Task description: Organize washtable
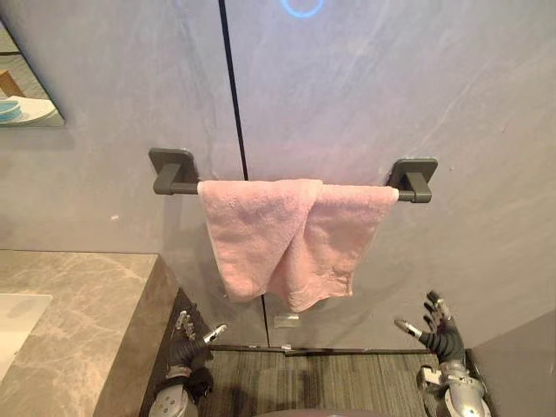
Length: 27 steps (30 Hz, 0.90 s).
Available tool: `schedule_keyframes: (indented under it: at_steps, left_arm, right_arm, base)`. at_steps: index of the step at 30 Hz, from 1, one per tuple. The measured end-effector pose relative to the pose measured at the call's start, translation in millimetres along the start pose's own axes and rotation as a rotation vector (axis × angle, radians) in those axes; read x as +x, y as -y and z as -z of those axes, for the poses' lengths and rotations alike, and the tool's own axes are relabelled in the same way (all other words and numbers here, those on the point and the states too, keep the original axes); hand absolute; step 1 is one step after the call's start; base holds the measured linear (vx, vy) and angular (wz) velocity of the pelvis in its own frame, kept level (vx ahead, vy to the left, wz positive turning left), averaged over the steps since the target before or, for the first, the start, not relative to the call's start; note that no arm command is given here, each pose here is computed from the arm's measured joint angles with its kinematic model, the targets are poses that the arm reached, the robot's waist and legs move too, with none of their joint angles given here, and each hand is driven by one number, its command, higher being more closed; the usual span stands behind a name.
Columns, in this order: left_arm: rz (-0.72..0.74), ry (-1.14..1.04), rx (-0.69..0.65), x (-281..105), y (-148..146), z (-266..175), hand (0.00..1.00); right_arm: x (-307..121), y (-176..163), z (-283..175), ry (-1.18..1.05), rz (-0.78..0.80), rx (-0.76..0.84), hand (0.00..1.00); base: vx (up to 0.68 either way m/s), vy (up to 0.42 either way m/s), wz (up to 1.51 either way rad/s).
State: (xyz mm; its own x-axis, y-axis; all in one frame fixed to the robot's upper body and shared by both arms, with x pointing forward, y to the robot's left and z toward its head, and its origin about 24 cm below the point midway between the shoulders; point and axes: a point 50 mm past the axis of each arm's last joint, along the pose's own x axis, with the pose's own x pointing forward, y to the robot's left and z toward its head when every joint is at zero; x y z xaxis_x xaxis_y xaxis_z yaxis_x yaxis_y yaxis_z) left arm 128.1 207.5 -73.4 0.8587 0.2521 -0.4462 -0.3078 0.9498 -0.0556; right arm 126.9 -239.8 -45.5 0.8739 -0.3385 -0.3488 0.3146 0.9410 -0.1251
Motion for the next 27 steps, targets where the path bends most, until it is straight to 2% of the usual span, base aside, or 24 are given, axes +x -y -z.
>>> schedule_keyframes:
  at_steps: [6,18,27]
  left_arm:
    - [-0.002,-0.143,0.042,-6,-3,31,0.0]
    - [-0.014,-0.394,0.078,-26,-4,82,0.0]
    - [0.01,-0.435,0.12,-26,-4,89,0.0]
  right_arm:
    - [-8,-13,41,-0.187,-0.055,-0.021,0.0]
    - [-20,-15,82,-0.396,-0.079,-0.058,0.0]
    - [-30,-18,102,-0.501,-0.103,-0.098,0.0]
  base:
    - [-0.02,-0.008,-0.01]
    - [-0.02,-0.017,-0.03]
    - [0.0,-0.015,0.02]
